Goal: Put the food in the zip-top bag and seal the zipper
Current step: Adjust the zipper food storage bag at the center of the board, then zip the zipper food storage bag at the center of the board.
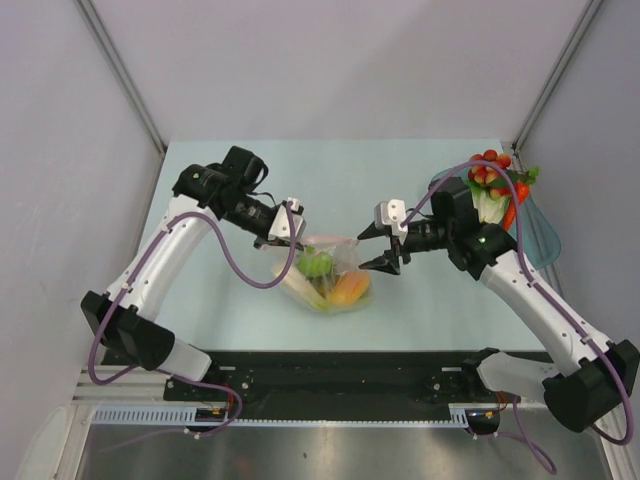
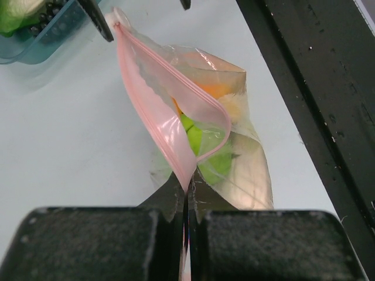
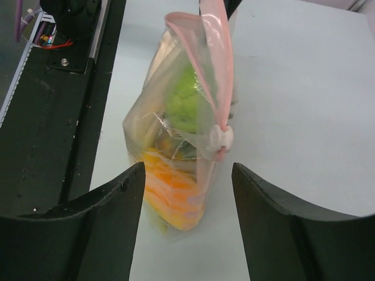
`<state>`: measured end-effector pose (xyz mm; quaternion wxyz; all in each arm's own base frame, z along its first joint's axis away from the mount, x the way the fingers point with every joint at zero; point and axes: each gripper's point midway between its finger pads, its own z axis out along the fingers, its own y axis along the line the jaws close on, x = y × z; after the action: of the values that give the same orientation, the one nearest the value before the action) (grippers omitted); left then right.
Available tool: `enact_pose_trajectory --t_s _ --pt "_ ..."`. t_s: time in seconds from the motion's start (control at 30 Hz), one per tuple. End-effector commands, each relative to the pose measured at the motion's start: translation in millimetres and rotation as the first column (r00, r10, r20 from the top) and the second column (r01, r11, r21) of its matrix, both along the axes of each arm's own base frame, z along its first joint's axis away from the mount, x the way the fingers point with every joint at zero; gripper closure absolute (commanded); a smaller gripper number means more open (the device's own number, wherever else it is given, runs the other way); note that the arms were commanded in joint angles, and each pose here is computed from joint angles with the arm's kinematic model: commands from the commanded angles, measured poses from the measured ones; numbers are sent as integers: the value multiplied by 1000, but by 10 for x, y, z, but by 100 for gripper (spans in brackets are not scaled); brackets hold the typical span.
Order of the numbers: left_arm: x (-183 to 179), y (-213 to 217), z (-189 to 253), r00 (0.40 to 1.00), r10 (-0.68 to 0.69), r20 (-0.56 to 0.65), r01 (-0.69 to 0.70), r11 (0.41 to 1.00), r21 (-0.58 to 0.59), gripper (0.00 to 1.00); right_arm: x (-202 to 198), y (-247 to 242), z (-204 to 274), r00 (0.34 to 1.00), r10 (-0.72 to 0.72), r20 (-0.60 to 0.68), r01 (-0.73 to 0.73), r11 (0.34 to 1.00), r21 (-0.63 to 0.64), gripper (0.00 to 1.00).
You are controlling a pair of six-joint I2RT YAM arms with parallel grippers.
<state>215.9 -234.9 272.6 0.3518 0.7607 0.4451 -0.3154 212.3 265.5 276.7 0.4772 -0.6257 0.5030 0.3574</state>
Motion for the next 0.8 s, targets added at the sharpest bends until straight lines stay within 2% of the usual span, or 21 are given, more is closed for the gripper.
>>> enact_pose_trajectory --t_s 0.0,0.07,0.2,0.37,0.4,0.47,0.57,0.77 --pt "-229 -41 110 995 -52 -89 47 997 -57 100 -103 -31 177 1000 -22 -17 23 999 33 34" --pt "-218 -54 106 994 -47 -101 42 998 -53 100 -18 9 210 997 -67 -47 69 996 47 36" --pt "-200 -72 113 991 -35 -128 28 998 -51 100 70 140 295 979 -116 -170 133 987 93 47" --pt "-214 -67 119 992 -37 -123 31 998 -54 100 102 129 137 971 -153 -182 162 986 37 61" --pt "-212 -61 112 992 -36 -124 29 998 -52 100 116 128 150 972 -158 -174 168 985 40 68" --pt "-215 -60 104 991 -35 -127 29 998 -51 100 149 135 191 969 -174 -175 186 981 53 75" --pt "-211 -60 85 991 -35 -131 29 998 -47 100 171 111 330 969 -201 -146 215 973 87 99" --pt "-186 -59 47 991 -32 -131 28 999 -37 100 57 -20 728 968 -240 -78 250 955 159 100"
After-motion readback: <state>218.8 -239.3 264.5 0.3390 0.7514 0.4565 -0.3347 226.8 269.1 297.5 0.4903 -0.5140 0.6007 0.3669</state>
